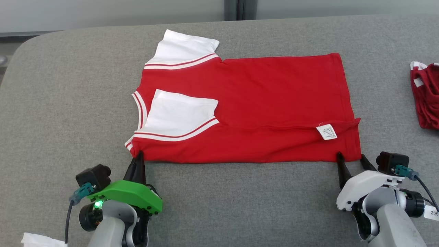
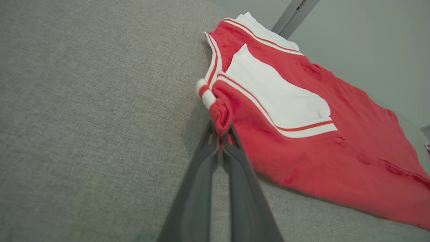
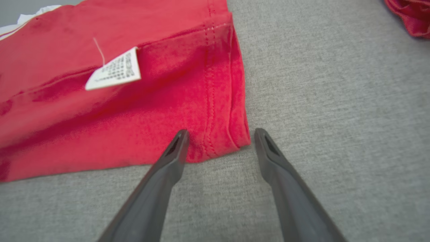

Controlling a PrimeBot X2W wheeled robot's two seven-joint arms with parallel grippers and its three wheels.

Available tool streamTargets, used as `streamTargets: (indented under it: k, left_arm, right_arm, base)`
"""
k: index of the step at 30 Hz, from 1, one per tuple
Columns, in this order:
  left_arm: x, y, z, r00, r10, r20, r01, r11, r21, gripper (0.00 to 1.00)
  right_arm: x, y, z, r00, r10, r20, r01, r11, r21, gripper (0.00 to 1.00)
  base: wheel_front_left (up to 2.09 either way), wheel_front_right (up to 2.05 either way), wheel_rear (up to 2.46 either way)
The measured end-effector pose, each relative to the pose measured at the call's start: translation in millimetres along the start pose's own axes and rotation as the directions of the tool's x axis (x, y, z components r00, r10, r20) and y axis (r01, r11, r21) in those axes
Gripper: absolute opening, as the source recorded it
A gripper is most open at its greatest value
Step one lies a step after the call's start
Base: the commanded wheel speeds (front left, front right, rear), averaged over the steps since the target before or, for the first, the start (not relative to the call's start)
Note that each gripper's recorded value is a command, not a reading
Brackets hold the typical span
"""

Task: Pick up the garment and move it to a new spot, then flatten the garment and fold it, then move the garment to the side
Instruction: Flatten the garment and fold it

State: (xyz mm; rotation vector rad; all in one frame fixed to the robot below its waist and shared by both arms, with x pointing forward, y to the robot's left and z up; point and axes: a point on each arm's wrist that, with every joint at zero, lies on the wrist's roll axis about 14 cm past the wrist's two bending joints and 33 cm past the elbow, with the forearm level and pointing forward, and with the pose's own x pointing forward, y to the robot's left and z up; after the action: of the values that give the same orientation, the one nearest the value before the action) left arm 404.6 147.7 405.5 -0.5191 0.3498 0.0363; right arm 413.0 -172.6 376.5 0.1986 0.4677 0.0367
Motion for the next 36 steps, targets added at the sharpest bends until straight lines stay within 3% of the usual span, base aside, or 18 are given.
streamTargets:
  k: [1,2,3,14,26,28,29,30,36]
  left_arm:
    - [-0.6,-0.9,1.3,1.000,-0.003,0.006,0.003,1.000,0.000,0.00]
    - [-1.3,-2.0,3.3,1.000,-0.007,0.014,0.007,1.000,0.001,0.00]
    - [-2.1,-3.1,5.2,1.000,-0.010,0.021,0.010,1.000,0.002,0.00]
    - [-22.8,-20.6,36.4,0.990,-0.079,0.117,0.075,0.996,0.041,0.00]
    - [-68.2,-9.5,-25.0,0.997,-0.007,-0.073,0.005,1.000,-0.024,0.00]
    - [-70.8,-7.4,-32.6,0.995,0.005,-0.096,-0.007,1.000,-0.024,0.45]
    - [-71.5,-6.9,-35.5,0.994,0.007,-0.107,-0.010,1.000,-0.024,1.00]
    - [-71.6,-6.1,-37.4,0.993,0.012,-0.116,-0.015,1.000,-0.022,1.00]
    - [-69.4,4.1,-23.9,0.994,0.016,-0.108,-0.011,0.999,0.049,1.00]
  right_arm:
    - [0.6,0.4,0.0,1.000,0.001,-0.001,-0.001,1.000,0.008,0.47]
    - [1.3,0.9,0.1,1.000,0.001,-0.001,-0.001,1.000,0.017,0.20]
    - [1.9,1.4,1.2,1.000,0.002,0.001,-0.002,1.000,0.018,0.00]
    - [-11.0,-3.4,40.8,0.993,-0.013,0.116,0.005,0.997,0.072,0.00]
    - [-58.2,-23.6,-3.4,0.999,-0.051,0.002,0.051,0.994,0.095,0.00]
    - [-60.6,-25.3,-6.1,0.998,-0.056,-0.003,0.056,0.994,0.099,0.23]
    - [-61.7,-26.6,-7.1,0.998,-0.059,-0.004,0.059,0.993,0.102,0.46]
    - [-62.8,-28.2,-7.6,0.998,-0.064,-0.001,0.064,0.992,0.107,1.00]
    - [-68.8,-37.1,-6.6,0.996,-0.091,0.016,0.089,0.990,0.113,1.00]
  base:
    - [0.00,0.00,0.00]
    - [0.00,0.00,0.00]
    - [0.00,0.00,0.00]
    - [0.00,0.00,0.00]
    - [0.00,0.00,0.00]
    - [0.00,0.00,0.00]
    - [0.00,0.00,0.00]
    - [0.00,0.00,0.00]
    - [0.00,0.00,0.00]
